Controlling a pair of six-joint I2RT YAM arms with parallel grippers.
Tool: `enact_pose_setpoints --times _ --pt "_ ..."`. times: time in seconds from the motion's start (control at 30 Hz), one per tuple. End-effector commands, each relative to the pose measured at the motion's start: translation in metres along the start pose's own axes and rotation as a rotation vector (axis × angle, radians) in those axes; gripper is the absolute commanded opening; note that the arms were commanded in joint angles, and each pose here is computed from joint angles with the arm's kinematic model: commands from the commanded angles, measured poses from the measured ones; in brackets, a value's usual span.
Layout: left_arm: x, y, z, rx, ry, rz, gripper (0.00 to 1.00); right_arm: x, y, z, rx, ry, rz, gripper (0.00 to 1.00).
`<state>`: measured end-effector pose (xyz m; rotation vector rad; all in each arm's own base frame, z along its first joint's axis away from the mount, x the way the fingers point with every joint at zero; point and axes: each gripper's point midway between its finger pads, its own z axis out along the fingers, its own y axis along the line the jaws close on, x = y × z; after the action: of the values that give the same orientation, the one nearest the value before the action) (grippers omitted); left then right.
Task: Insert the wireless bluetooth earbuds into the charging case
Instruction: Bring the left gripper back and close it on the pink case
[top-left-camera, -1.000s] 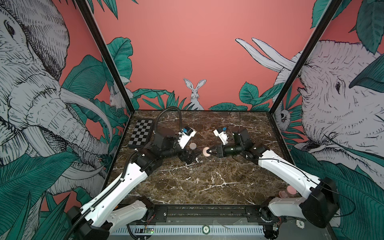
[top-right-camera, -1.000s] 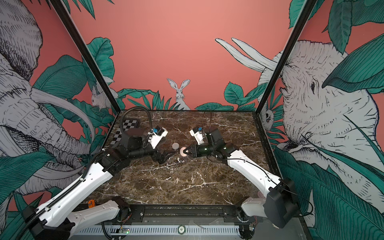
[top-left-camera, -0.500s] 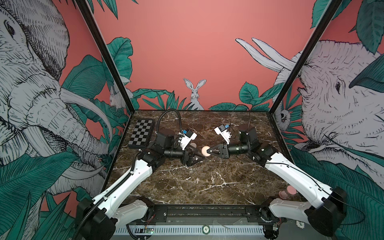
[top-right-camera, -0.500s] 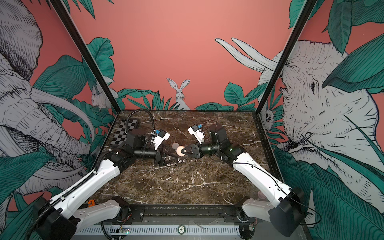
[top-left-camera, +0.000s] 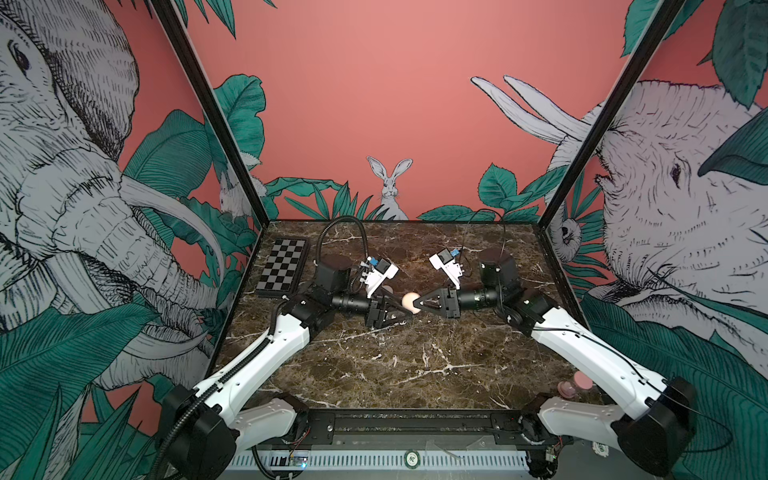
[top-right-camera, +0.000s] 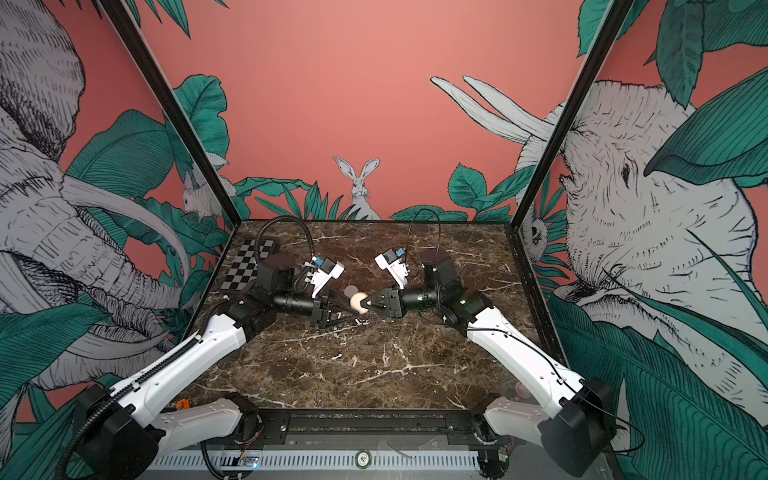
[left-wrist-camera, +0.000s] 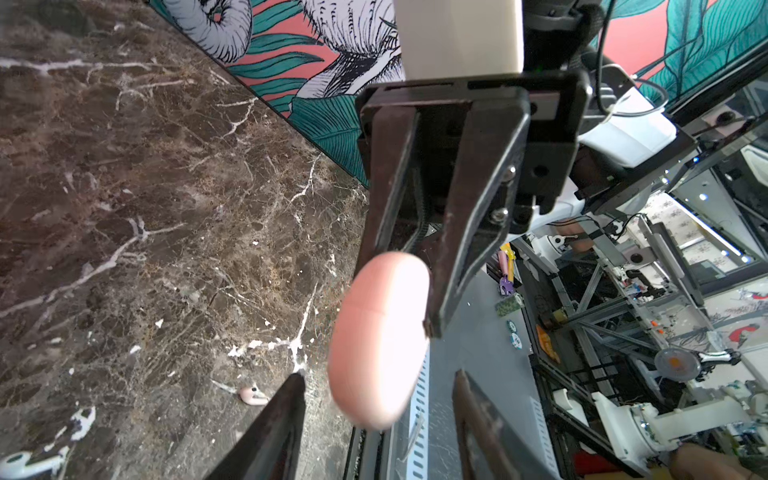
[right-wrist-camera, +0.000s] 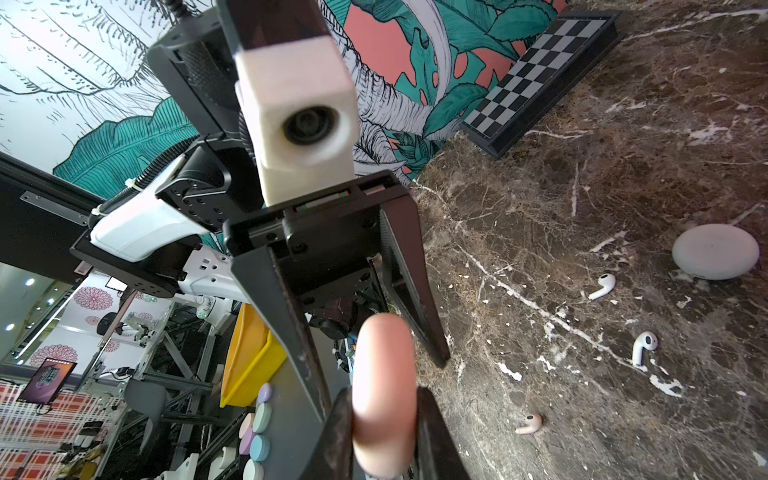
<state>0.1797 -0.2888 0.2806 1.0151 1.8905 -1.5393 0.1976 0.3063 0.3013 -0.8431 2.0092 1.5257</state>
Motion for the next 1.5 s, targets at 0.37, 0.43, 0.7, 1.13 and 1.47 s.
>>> enact_pose_setpoints --times 0.37,0.43,0.7,1.13,1.47 --pt "-0.017 -0.019 -0.005 0.078 -0.025 0.046 0.43 0.002 0.012 0.0 -0.054 -0.01 -0.047 0.0" --pt "-0.016 -0.019 -0.005 0.085 -0.023 0.044 0.41 0.002 0.013 0.0 -0.058 -0.01 -0.049 0.0" --pt "-0.019 -0.021 -0.004 0.104 -0.02 0.041 0.31 0.005 0.012 0.003 -0.064 -0.001 -0.045 0.0" --pt "-0.029 -0.03 -0.004 0.155 -0.037 0.035 0.32 0.01 0.011 0.006 -0.047 0.014 -0.062 0.0" --pt "-0.03 -0.034 -0.006 0.169 -0.041 0.035 0.26 0.01 0.01 0.005 -0.035 0.007 -0.066 0.0"
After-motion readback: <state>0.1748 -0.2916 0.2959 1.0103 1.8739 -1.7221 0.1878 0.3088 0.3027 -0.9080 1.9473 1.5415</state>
